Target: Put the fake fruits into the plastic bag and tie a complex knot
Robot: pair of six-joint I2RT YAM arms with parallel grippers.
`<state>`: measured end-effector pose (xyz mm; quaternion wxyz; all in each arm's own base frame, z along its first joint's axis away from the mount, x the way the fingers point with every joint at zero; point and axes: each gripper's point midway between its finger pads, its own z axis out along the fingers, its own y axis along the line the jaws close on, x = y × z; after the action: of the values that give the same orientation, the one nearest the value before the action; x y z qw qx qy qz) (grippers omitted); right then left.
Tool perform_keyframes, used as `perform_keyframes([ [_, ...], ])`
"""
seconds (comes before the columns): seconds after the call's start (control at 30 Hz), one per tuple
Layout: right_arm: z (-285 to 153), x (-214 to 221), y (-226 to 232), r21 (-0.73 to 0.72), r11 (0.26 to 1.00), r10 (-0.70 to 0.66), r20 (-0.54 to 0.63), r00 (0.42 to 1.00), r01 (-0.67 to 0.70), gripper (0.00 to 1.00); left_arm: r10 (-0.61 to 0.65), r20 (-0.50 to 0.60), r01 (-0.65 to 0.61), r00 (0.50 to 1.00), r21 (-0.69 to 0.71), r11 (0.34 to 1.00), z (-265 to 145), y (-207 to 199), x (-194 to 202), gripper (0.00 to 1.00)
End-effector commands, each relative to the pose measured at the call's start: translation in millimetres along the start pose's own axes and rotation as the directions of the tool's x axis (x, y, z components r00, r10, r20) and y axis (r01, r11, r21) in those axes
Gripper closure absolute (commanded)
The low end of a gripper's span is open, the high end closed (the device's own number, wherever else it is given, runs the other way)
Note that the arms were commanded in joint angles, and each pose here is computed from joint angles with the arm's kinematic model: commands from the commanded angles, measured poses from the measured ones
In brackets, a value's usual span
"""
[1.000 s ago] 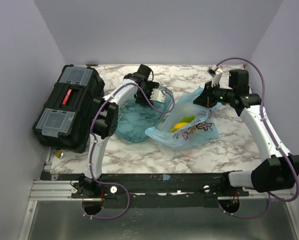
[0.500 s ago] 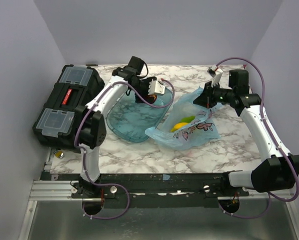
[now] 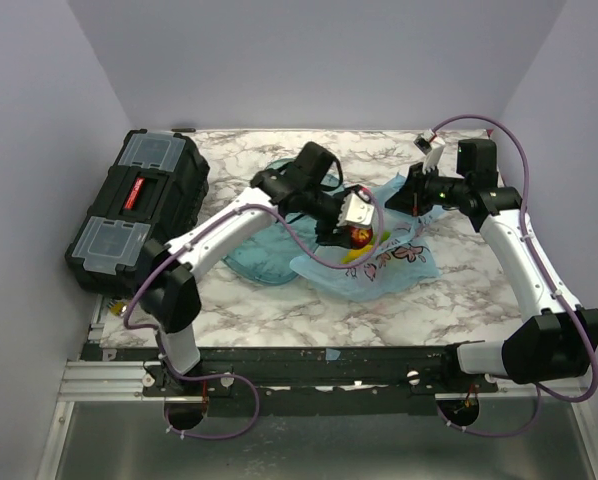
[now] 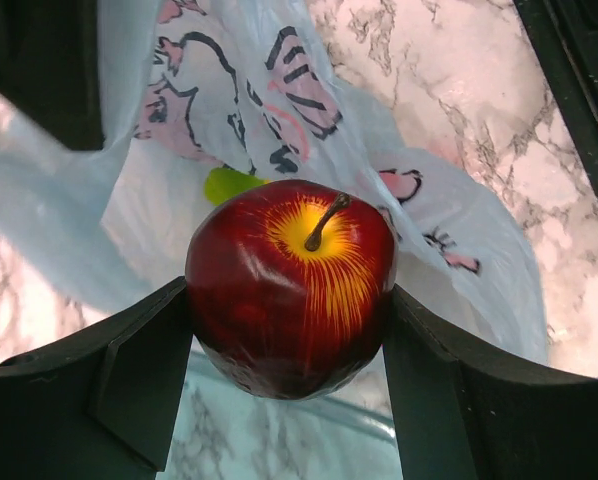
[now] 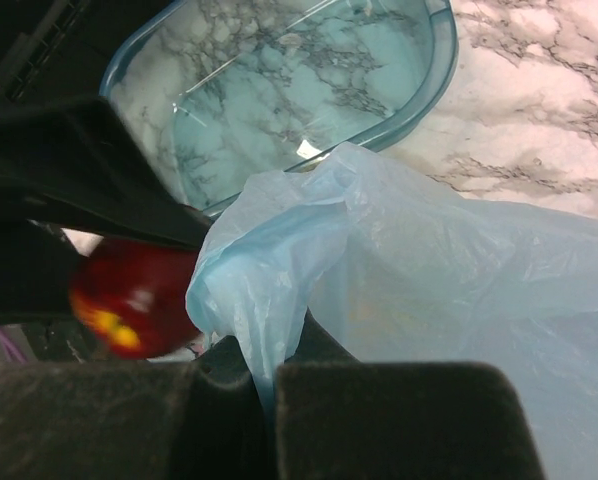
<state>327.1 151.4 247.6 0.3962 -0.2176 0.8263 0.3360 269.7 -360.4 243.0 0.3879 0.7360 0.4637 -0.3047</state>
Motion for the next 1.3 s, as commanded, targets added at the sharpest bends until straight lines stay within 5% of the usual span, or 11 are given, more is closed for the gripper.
perform_keyframes([
  [0.0, -1, -10, 10, -0.053, 0.999, 0.007, 0.024, 1.000, -0.006, 0.99, -0.047, -0.041, 0.045, 0.998, -0.049, 0.998, 54, 31, 14, 0.61],
  [0.2, 0, -11, 8, -0.041, 0.999, 0.016, 0.026, 1.000, -0.015, 1.00, 0.011, -0.105, -0.030, 0.994, -0.181, 0.983, 95, 66, 35, 0.52],
  [0.33, 0, -13, 7, -0.040, 0.999, 0.021, 0.022, 1.000, -0.020, 0.99, 0.051, -0.121, -0.075, 0.991, -0.208, 0.975, 108, 68, 42, 0.24],
  [0.5, 2, -12, 5, -0.039, 0.999, 0.023, 0.009, 1.000, -0.022, 0.99, 0.004, -0.078, -0.020, 0.997, -0.201, 0.979, 96, 65, 21, 0.02],
  [0.77, 2, -13, 4, -0.036, 0.999, 0.016, 0.014, 1.000, -0.016, 0.99, -0.015, 0.044, 0.024, 0.999, -0.201, 0.979, 29, 33, -35, 0.01],
  [0.97, -3, -15, 10, -0.041, 0.999, 0.003, 0.033, 0.999, -0.002, 0.99, -0.253, 0.088, 0.261, 0.963, -0.100, 0.960, -43, 7, -7, 0.01],
  [1.1, -8, -15, 17, -0.062, 0.998, -0.030, 0.036, 0.999, 0.032, 0.99, -0.524, 0.040, 0.526, 0.851, -0.079, 0.847, -71, -7, 42, 0.02],
  [1.27, -12, -14, 27, -0.108, 0.991, -0.075, 0.041, 0.996, 0.079, 0.99, -0.850, 0.088, 0.854, 0.520, -0.014, 0.521, -77, -26, 72, 0.02],
])
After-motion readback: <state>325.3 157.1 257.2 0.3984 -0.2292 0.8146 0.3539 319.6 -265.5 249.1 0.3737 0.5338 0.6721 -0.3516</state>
